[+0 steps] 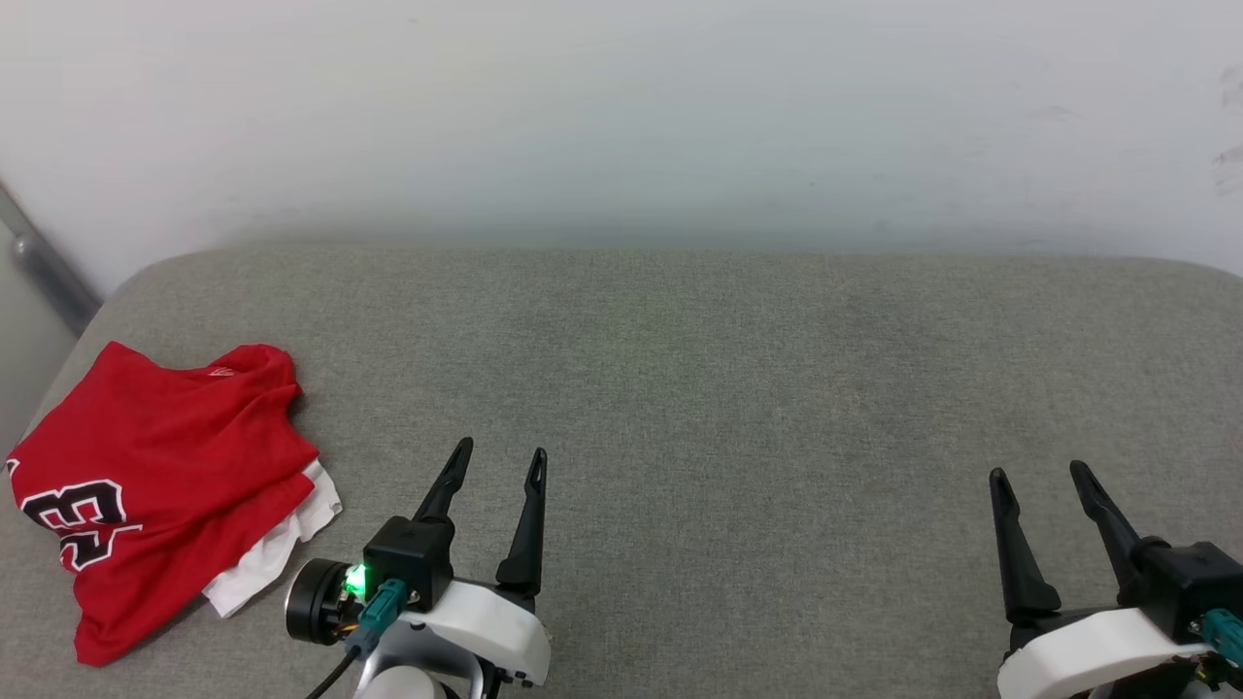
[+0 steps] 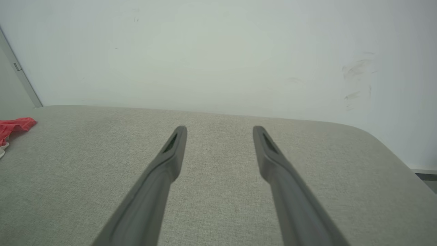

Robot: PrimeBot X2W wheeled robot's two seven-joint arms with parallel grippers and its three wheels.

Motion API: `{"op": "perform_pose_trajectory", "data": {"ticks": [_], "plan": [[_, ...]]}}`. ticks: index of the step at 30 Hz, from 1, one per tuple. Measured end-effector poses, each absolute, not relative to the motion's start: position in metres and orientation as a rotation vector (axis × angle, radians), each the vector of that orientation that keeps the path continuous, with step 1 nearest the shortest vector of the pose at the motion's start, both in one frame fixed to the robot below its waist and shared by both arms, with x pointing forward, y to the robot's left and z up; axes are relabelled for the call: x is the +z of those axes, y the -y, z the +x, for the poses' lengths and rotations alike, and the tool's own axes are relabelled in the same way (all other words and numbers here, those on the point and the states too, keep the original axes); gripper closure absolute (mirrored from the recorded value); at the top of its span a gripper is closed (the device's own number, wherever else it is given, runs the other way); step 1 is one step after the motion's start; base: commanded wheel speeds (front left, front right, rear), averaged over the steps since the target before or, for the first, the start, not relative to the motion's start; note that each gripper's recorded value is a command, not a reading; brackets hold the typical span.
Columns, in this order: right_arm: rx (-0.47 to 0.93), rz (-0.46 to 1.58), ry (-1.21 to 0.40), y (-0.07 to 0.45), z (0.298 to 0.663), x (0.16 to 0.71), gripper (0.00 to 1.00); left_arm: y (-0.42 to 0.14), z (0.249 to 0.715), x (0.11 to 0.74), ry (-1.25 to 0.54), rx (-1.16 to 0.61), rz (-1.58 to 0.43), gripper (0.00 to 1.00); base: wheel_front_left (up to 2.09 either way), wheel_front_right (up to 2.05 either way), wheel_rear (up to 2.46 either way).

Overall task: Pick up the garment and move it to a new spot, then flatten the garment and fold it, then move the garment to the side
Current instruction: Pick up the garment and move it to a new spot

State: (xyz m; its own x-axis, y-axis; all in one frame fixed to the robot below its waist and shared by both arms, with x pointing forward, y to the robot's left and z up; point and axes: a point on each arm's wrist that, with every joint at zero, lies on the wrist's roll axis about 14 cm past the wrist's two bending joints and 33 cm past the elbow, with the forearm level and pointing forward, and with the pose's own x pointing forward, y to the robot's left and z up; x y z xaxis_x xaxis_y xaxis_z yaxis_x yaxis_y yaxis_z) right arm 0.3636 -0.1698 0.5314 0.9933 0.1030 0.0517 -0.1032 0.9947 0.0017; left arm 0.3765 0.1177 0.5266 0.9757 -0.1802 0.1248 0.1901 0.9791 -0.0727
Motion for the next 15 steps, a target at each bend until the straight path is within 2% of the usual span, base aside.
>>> {"op": "perform_pose_trajectory", "data": {"ticks": [15], "plan": [[0.091, 0.007, 0.061, 0.1741, 0.3626, 0.5309, 0.0, -0.1217, 0.3773, 0.5252, 0.118, -0.165, -0.104, 0.0, 0.0, 0.0, 0.0]]}}
